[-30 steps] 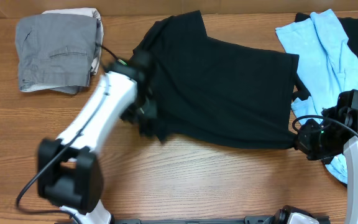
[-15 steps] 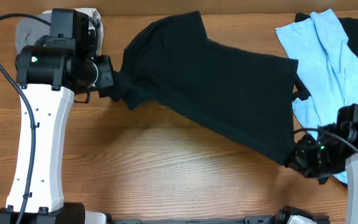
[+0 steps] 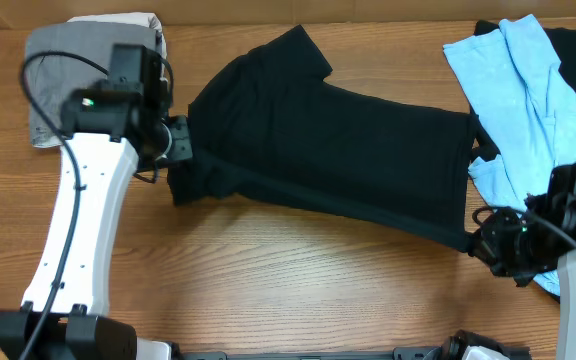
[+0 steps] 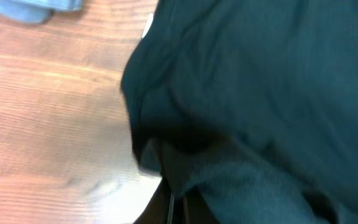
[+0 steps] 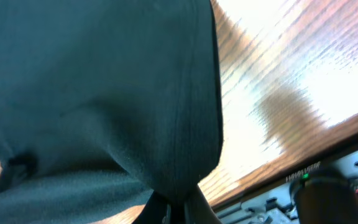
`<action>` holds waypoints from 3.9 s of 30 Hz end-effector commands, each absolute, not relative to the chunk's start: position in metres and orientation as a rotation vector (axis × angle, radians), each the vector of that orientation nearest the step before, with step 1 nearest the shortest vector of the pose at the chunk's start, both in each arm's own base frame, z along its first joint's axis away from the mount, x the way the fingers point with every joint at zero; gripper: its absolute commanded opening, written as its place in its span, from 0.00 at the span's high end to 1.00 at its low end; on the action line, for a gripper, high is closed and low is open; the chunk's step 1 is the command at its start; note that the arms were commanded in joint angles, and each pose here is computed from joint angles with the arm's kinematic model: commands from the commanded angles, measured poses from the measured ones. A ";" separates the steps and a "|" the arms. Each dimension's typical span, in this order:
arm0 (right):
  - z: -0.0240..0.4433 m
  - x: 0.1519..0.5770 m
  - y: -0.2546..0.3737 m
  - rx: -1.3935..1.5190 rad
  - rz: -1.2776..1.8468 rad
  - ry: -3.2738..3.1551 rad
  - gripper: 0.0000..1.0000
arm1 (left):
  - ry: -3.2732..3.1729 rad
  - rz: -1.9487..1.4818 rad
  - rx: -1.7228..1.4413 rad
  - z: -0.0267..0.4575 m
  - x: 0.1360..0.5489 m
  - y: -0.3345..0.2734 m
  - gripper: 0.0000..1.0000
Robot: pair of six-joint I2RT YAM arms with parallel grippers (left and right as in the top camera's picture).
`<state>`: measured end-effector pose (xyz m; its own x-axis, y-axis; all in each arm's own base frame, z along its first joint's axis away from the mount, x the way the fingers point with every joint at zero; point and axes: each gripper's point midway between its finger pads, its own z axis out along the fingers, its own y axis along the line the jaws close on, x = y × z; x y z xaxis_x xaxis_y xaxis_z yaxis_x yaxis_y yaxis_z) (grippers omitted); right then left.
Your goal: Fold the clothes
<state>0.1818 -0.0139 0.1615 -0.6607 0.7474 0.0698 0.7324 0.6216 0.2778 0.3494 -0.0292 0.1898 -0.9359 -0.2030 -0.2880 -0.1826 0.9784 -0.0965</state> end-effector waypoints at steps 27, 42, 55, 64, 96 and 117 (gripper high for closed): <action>0.073 0.269 -0.057 1.143 0.290 2.902 0.43 | 2.713 -0.035 -0.173 0.053 0.449 -0.052 0.34; 0.201 0.313 -0.070 0.748 0.270 2.815 0.24 | 2.391 -0.147 0.220 0.284 0.502 -0.088 0.12; 0.233 0.310 -0.067 0.671 0.258 2.809 0.21 | 2.176 -0.163 0.442 0.288 0.584 -0.169 0.00; 0.231 0.305 -0.065 0.665 0.238 2.838 0.18 | 2.264 -0.103 0.449 0.130 0.654 -0.181 0.00; 0.230 0.311 -0.066 0.665 0.240 2.823 0.16 | 2.396 -0.078 0.449 -0.012 0.663 -0.171 0.03; 0.232 0.316 -0.064 0.651 0.273 2.801 0.16 | 2.923 0.252 0.319 -0.056 0.566 -0.072 0.00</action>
